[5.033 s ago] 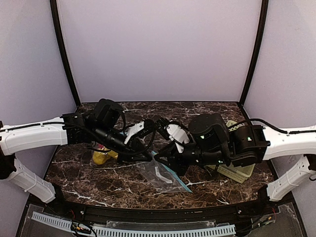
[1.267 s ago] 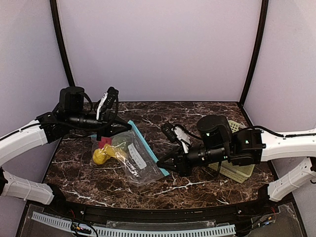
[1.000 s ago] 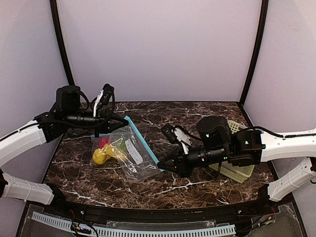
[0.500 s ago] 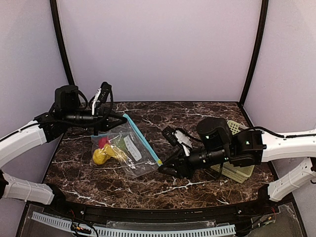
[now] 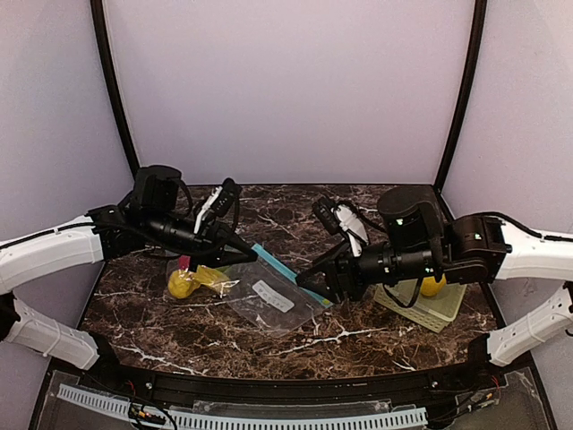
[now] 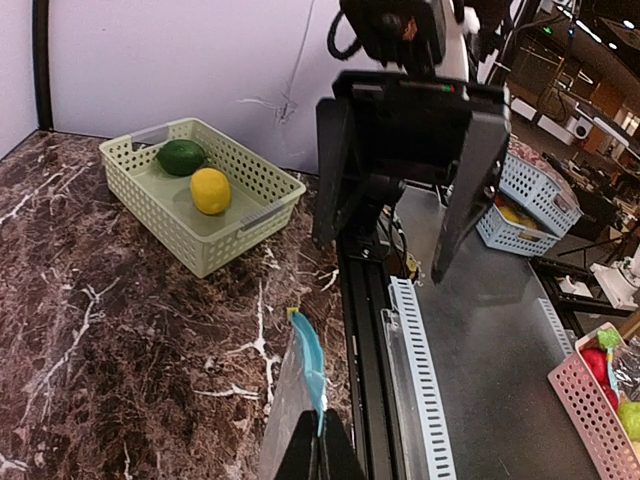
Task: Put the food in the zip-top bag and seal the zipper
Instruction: Unzip the zipper food storage bag at the corner of the board.
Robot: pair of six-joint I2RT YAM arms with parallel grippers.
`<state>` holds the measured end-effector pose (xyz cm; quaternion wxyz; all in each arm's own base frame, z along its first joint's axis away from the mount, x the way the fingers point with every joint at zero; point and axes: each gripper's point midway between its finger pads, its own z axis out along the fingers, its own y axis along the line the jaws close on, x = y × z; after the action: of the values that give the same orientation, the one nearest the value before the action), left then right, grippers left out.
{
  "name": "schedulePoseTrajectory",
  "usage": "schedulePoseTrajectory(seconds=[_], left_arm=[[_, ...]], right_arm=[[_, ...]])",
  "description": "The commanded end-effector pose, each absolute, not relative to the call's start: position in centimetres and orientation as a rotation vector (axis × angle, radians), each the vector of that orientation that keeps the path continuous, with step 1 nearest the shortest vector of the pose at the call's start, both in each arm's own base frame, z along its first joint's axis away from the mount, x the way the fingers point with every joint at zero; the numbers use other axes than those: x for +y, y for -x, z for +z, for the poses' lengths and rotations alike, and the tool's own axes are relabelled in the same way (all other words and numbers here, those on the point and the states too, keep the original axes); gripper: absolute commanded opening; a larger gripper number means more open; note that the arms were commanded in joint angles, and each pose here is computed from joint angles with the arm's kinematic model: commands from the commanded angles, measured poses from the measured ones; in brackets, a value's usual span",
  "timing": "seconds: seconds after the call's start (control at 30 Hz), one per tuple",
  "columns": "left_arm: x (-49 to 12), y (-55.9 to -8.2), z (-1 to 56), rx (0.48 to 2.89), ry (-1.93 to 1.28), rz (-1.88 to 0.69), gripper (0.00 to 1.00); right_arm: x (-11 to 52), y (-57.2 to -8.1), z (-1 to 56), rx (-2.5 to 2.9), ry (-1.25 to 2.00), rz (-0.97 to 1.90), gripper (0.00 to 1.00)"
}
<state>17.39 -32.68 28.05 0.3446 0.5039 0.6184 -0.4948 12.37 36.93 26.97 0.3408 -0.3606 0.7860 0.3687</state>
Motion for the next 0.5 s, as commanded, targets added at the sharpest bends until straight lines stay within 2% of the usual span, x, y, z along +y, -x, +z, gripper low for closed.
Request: schedulePoseTrajectory(seconds=[0.0, 0.2, 0.47], left_arm=[[-33.5, -15.7, 27.4, 1.602, -1.398, -1.324, 0.01], [-34.0, -14.3, 27.2, 1.585, -1.445, -1.367, 0.01], [-34.2, -13.9, 27.2, 1.578, -1.461, -1.393, 0.01]], right_arm=[[36.8, -13.3, 28.4, 2.003, 0.931, 0.915, 0.55], [37.3, -13.6, 27.7, 2.016, 0.956, 0.917, 0.40], [38.5, -13.0, 26.0, 2.039, 1.042, 0.943, 0.32]])
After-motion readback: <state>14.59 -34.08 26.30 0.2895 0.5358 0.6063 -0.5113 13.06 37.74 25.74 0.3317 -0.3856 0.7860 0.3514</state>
